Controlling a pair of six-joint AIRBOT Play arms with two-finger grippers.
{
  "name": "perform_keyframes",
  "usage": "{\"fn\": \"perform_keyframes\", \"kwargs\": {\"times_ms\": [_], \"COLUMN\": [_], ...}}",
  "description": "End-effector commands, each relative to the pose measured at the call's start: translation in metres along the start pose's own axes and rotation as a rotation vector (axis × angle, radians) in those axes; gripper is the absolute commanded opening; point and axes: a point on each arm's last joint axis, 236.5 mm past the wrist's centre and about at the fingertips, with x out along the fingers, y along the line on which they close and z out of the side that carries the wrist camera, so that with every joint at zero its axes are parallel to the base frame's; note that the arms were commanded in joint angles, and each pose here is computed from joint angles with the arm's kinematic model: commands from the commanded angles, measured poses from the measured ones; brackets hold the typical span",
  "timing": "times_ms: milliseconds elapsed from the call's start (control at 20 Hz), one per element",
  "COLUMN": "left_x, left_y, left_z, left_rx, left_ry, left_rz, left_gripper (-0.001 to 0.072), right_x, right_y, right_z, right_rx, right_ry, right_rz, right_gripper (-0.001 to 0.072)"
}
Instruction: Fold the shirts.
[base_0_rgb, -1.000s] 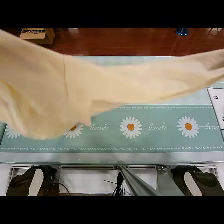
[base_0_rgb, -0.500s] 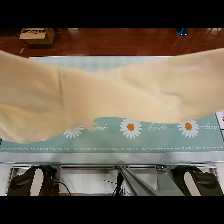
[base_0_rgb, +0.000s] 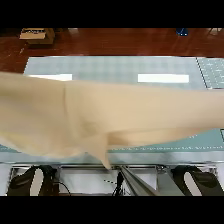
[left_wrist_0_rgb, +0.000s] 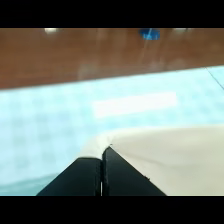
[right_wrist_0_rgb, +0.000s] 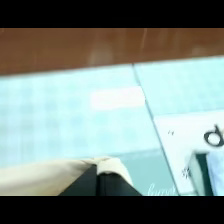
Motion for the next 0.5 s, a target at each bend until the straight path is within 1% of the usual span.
{"fn": "perform_keyframes", "kwargs": {"times_ms": [0, 100, 300, 450], "left_x": [0.028, 0.046, 0.099, 0.147], "left_y": [0.003, 0.01, 0.048, 0.082], "left_z": [-0.036, -0.05, -0.105, -0.165], "left_rx": [-0.114, -0.178, -0.299, -0.474], "left_ry": [0.148, 0.193, 0.342, 0.488], "left_rz": [-0.097, -0.13, -0.161, -0.177], "left_gripper": [0.0015, 0.0016, 0.0016, 0.0016], "right_x": [0.034, 0.065, 0.153, 0.218], "right_y": [0.03, 0.043, 0.052, 0.064], "right_z": [-0.031, -0.031, -0.043, -0.07], "right_rx": [-0.067, -0.096, -0.127, -0.136], "right_ry": [0.254, 0.341, 0.562, 0.754], "right_rz": [0.117, 0.166, 0.184, 0.221], "right_gripper": [0.002, 0.002, 0.002, 0.002]}}
